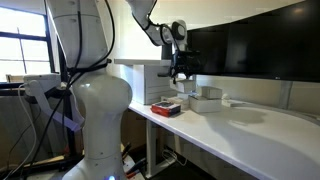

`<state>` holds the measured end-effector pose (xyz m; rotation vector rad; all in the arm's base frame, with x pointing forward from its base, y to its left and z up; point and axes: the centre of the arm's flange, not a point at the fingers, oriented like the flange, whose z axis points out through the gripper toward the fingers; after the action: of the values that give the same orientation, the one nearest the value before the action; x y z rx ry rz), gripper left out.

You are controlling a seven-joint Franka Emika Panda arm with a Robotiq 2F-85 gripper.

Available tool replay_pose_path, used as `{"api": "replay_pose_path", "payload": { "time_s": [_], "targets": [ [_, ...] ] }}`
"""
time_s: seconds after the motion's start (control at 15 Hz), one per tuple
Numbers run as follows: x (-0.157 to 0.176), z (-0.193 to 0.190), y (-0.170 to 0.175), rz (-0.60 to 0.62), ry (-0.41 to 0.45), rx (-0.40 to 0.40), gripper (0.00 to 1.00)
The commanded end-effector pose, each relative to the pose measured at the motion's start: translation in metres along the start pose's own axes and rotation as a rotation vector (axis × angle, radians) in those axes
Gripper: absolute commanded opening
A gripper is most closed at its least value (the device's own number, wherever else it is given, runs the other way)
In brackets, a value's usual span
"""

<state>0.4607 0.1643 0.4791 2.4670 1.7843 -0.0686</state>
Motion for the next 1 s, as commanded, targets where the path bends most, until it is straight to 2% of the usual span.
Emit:
{"api": "replay_pose_path", "payload": {
  "time_s": [0.0, 0.93],
  "targets": [
    [0.0, -0.011, 0.02, 0.039, -0.025, -0.024, 0.61],
    [-0.014, -0.028, 0.069, 0.105, 0.006, -0.039, 0.61]
  ]
}}
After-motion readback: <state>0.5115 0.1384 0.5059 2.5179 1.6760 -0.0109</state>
